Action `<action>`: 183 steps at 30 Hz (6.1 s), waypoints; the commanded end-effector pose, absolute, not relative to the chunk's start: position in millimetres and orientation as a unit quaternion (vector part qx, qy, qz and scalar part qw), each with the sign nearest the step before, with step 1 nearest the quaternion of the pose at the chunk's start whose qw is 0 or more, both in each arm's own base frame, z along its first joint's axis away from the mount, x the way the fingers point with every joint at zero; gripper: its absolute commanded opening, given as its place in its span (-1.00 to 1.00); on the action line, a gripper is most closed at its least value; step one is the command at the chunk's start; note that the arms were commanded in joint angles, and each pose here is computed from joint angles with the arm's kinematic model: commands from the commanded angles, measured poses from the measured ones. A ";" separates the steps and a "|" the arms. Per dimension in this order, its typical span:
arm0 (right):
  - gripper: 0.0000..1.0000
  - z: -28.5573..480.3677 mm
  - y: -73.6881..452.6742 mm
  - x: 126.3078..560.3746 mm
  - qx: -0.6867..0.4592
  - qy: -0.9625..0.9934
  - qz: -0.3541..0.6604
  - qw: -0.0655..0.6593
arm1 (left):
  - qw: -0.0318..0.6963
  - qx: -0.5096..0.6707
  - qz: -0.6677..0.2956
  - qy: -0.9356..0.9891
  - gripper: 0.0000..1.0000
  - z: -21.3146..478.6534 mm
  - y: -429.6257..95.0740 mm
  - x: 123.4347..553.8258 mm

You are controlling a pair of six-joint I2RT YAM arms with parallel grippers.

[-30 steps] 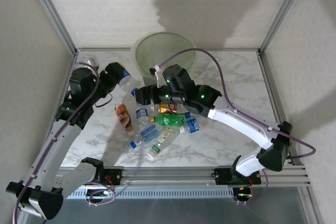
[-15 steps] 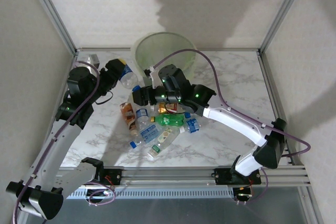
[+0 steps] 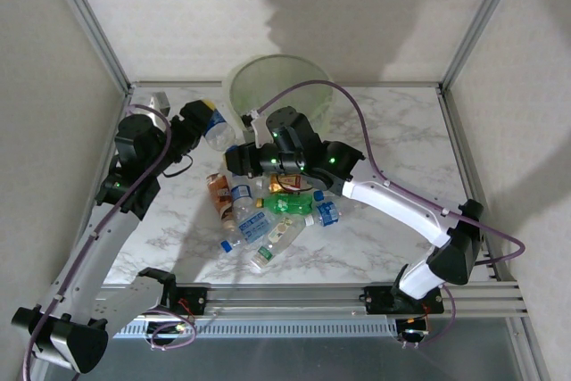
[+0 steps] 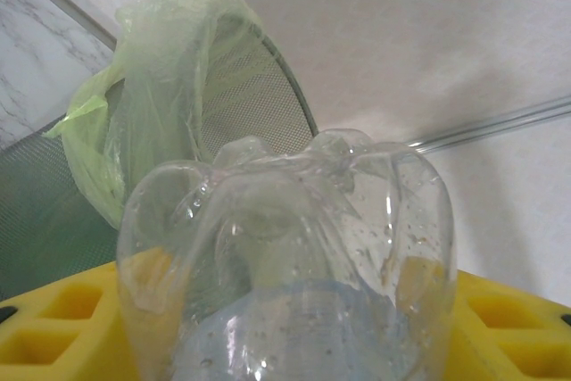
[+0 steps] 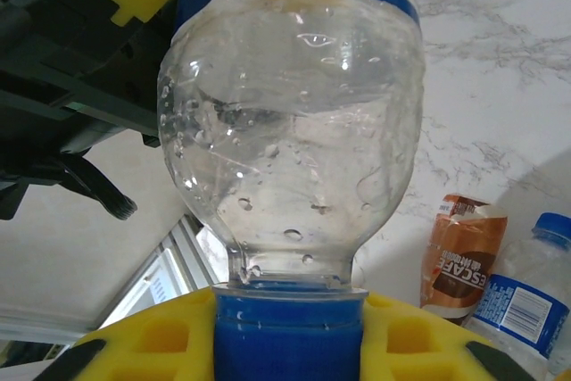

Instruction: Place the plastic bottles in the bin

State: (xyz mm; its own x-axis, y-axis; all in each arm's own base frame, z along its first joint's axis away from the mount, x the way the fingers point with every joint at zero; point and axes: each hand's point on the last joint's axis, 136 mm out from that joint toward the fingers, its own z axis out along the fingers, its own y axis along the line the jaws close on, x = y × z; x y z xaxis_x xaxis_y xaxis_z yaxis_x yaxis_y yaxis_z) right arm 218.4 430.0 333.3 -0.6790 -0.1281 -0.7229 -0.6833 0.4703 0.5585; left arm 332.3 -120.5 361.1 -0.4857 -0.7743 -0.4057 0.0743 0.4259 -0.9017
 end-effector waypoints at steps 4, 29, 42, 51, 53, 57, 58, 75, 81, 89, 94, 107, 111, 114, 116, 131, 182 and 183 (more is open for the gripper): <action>-0.71 361.5 425.8 224.6 -0.242 0.783 0.453 0.350 | 0.463 -0.218 -0.479 0.713 0.75 377.8 -122.0 331.8; -0.71 352.1 334.7 369.5 -0.020 0.882 0.310 0.355 | 0.523 -0.252 -0.336 0.742 0.90 360.8 -75.2 323.8; -0.06 350.4 337.4 391.9 -0.016 0.887 0.298 0.352 | 0.477 -0.292 -0.300 0.772 0.80 303.9 -66.6 320.3; 0.16 373.8 330.3 391.7 -0.019 0.877 0.296 0.377 | 0.463 -0.301 -0.294 0.780 0.78 289.2 -65.9 319.9; 0.21 381.9 320.8 386.1 -0.018 0.872 0.293 0.392 | 0.457 -0.305 -0.290 0.784 0.77 282.5 -65.1 318.8; 0.33 388.7 289.7 369.1 -0.008 0.864 0.272 0.424 | 0.444 -0.315 -0.280 0.791 0.74 266.5 -61.7 315.8; 0.37 385.6 280.5 365.1 -0.002 0.864 0.262 0.430 | 0.440 -0.317 -0.279 0.793 0.73 262.5 -61.6 315.0; 0.77 207.9 135.3 275.6 0.222 0.916 0.120 0.312 | 0.425 -0.317 -0.290 0.797 0.68 248.0 -66.2 316.9; 0.73 144.4 142.9 255.1 0.257 0.927 0.135 0.237 | 0.424 -0.312 -0.291 0.799 0.67 246.2 -67.4 315.8; 0.76 107.1 151.1 247.1 0.270 0.933 0.138 0.191 | 0.420 -0.313 -0.294 0.799 0.65 240.4 -68.4 316.2; 0.76 88.4 155.5 242.0 0.279 0.936 0.137 0.163 | 0.419 -0.313 -0.295 0.800 0.65 239.0 -69.2 316.3; 0.77 55.2 160.6 236.8 0.282 0.941 0.132 0.132 | 0.415 -0.313 -0.295 0.802 0.65 235.1 -70.1 318.5; 0.73 45.3 160.9 238.1 0.282 0.943 0.123 0.127 | 0.414 -0.312 -0.293 0.803 0.65 233.2 -69.9 318.4; 0.70 40.1 160.4 239.8 0.282 0.943 0.118 0.128 | 0.413 -0.312 -0.292 0.804 0.64 231.4 -70.0 318.1; 0.70 37.1 158.7 240.8 0.284 0.943 0.113 0.129 | 0.413 -0.312 -0.292 0.805 0.65 231.2 -70.1 318.0; 0.53 19.1 136.1 244.4 0.300 0.940 0.092 0.133 | 0.408 -0.311 -0.291 0.808 0.64 225.6 -71.0 319.2; 0.15 438.0 243.7 419.7 0.039 0.812 0.313 0.491 | 0.409 -0.305 -0.291 0.809 0.64 235.7 -72.5 321.1; 0.15 435.9 250.4 424.0 0.032 0.814 0.318 0.485 | 0.409 -0.305 -0.292 0.809 0.64 235.6 -72.6 321.2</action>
State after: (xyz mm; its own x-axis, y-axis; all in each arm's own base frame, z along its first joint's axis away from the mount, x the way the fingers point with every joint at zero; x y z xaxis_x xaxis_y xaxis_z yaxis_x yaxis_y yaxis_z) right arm 418.7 228.8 420.8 -0.5182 0.4002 -0.7559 -0.1464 0.8293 0.5394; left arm 319.7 -73.6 221.5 -0.4901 -0.7344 -0.4695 -0.2808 0.6429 -0.7126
